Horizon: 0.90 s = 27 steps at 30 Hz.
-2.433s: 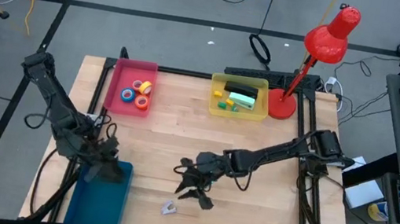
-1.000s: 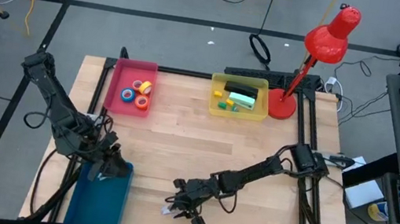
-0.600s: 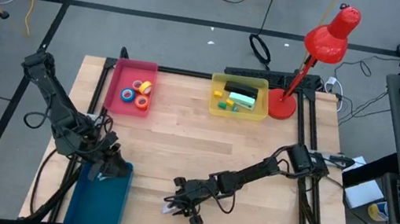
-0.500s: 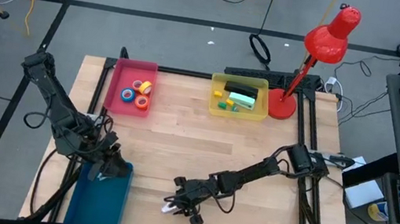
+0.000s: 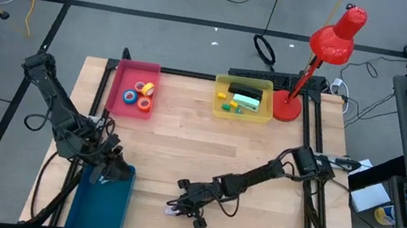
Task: Pick and place Stapler, Stapler remover, tape
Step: Put the purple staple remover into the blue bin
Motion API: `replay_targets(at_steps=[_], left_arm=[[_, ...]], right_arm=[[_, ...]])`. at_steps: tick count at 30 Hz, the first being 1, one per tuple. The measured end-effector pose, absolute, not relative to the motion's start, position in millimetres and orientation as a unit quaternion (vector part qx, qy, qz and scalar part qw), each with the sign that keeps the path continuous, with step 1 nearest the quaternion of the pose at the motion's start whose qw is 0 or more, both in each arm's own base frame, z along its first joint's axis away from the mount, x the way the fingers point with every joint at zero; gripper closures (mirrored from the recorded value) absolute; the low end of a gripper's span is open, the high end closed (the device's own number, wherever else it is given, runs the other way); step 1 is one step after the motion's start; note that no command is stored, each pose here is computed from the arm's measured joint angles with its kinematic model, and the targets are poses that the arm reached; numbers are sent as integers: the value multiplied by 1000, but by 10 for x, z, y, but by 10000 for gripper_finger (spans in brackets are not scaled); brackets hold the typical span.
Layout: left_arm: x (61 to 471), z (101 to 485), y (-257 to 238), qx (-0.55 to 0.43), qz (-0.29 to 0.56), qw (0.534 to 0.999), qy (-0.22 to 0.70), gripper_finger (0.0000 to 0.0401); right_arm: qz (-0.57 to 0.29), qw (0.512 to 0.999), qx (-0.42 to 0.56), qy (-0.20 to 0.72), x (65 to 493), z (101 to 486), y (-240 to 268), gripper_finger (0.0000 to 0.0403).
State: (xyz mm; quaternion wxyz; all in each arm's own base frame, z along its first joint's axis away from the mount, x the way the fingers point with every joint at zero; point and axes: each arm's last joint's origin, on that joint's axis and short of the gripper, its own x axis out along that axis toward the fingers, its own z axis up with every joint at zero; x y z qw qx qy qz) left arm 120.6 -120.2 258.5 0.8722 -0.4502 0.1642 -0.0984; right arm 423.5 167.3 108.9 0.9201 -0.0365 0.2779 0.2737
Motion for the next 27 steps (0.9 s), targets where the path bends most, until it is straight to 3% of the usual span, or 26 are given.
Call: replay_targets(at_steps=[19, 27], left_arm=[[1207, 2586, -1202, -453, -98, 871, 164, 217], [1205, 2585, -1205, -446, -103, 874, 166, 217]], right_arm=[[240, 930, -1, 278, 4297, 1113, 1533, 365], [228, 947, 17, 227, 4345, 1443, 1399, 365]])
